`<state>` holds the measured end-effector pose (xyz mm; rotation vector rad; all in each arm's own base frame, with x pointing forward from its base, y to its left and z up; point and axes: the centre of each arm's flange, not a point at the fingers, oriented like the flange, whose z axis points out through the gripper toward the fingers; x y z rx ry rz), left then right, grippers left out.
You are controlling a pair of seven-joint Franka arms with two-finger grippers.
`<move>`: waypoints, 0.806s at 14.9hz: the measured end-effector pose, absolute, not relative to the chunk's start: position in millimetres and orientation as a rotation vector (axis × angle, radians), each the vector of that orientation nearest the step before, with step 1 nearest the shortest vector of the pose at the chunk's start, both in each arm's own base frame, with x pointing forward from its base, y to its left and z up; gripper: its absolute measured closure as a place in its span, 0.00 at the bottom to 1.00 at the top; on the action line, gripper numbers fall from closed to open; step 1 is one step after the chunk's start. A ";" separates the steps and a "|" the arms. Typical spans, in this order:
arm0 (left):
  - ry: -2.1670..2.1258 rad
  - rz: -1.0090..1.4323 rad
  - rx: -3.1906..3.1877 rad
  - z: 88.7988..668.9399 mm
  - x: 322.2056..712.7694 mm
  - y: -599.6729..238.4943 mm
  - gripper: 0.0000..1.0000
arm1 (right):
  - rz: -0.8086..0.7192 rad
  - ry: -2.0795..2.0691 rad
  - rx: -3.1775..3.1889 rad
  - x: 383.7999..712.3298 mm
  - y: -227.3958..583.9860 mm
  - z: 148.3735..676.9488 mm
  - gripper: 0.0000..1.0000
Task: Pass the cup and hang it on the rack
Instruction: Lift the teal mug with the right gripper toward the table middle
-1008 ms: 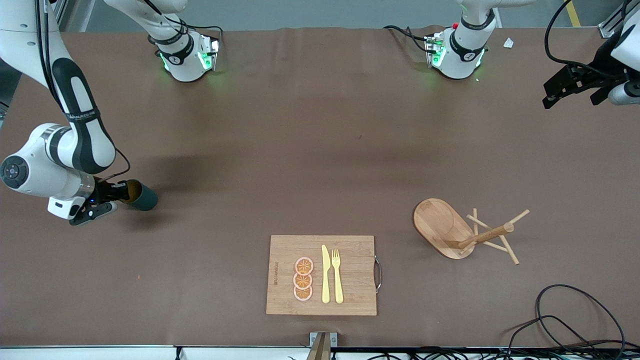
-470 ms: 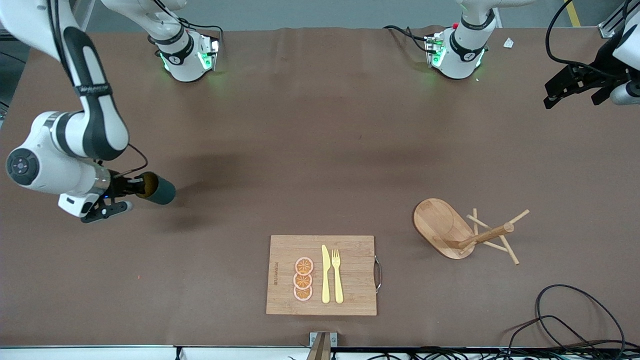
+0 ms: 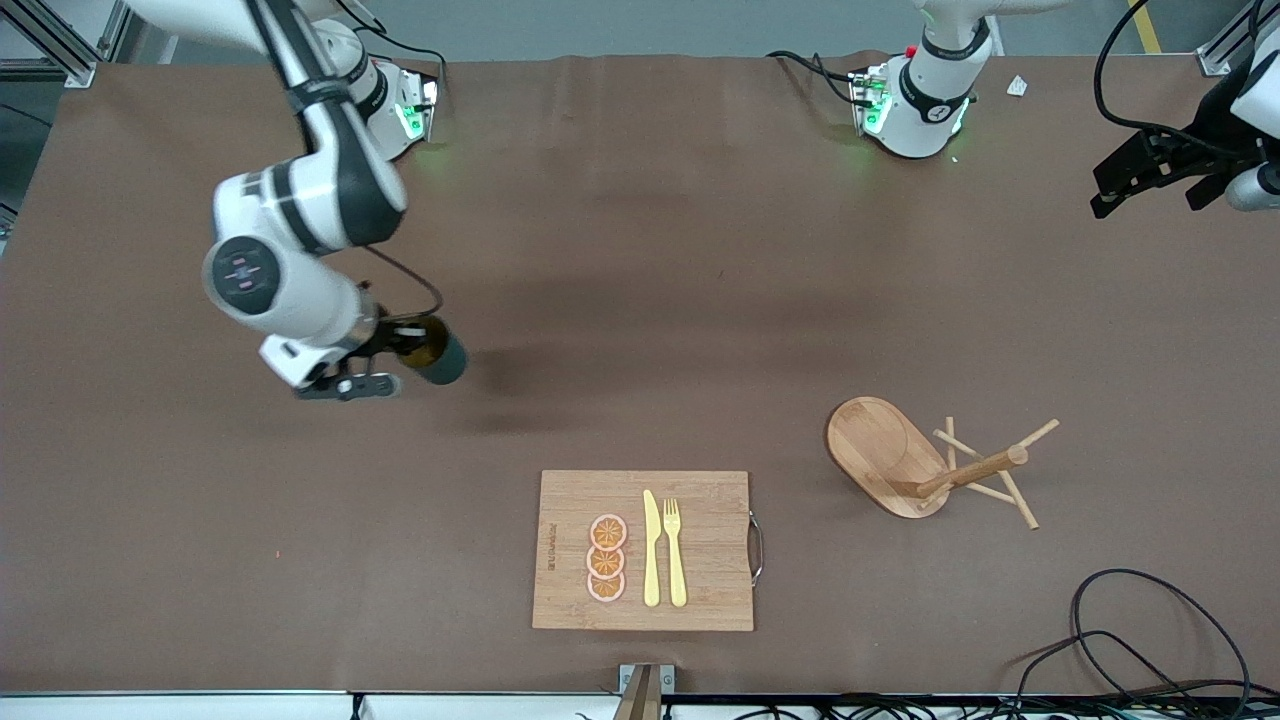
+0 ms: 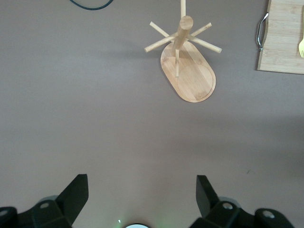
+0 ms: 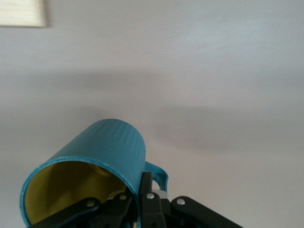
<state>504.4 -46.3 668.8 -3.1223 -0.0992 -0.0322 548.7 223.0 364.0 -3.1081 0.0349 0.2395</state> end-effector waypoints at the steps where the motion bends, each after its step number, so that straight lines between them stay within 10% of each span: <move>1: -0.100 -0.032 -3.122 668.8 504.4 -46.2 0.00 | 0.227 0.088 -3.094 542.3 249.4 370.5 0.96; 12: -0.100 -0.031 -3.122 668.4 504.7 -46.0 0.00 | 0.156 0.432 -3.074 509.3 441.4 303.5 0.96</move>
